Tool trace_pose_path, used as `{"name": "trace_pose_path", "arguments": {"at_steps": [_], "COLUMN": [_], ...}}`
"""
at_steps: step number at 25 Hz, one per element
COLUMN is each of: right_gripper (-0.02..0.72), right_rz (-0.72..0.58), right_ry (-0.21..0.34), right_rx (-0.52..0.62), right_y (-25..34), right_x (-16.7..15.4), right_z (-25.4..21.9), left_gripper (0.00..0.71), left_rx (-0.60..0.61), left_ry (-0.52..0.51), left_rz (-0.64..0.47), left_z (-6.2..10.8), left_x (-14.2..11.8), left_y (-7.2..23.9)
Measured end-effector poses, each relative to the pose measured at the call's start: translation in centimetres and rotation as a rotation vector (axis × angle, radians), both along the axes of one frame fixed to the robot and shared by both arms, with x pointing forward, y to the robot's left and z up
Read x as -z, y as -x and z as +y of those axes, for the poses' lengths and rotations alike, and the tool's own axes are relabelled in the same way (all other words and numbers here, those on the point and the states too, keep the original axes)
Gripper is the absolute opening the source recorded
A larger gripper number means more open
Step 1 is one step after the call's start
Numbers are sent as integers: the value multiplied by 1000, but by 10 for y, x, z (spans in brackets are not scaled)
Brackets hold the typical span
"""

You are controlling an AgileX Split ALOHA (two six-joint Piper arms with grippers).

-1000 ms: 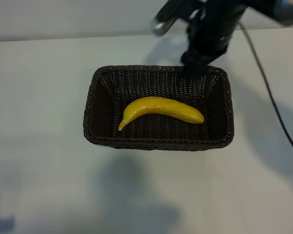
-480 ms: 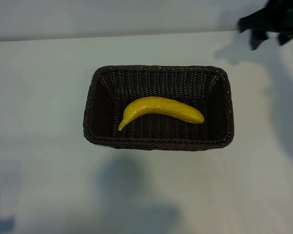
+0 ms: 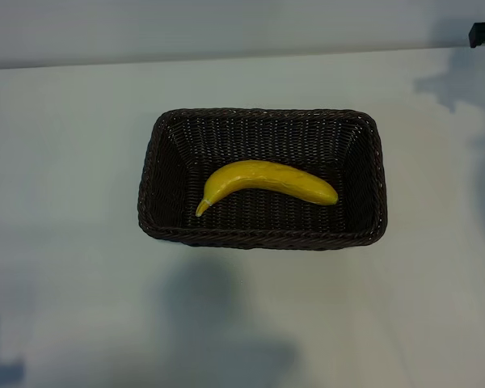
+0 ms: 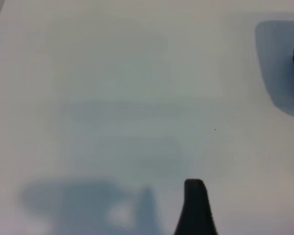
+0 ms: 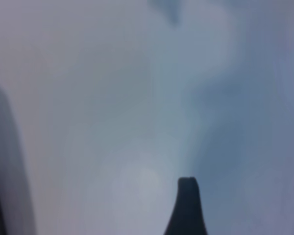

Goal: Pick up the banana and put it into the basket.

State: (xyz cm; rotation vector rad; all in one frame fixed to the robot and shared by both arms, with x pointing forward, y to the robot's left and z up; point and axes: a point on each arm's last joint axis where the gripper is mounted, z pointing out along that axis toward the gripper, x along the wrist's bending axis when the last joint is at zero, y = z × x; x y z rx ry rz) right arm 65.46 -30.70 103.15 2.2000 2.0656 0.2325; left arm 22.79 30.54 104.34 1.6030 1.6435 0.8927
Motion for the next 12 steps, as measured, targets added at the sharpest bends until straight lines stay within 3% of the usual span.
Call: {"name": "trace_pose_path", "arguments": {"at_steps": [12], "right_gripper": [584], "right_rz": [48], "right_ry": [43], "right_rx": [-60], "right_y": [39], "right_x": [-5], "right_z": [-2], "left_gripper": [559], "left_rx": [0], "left_ry": [0], "left_rz": [0], "left_z": [0], "left_x": [0], "left_y": [0]}}
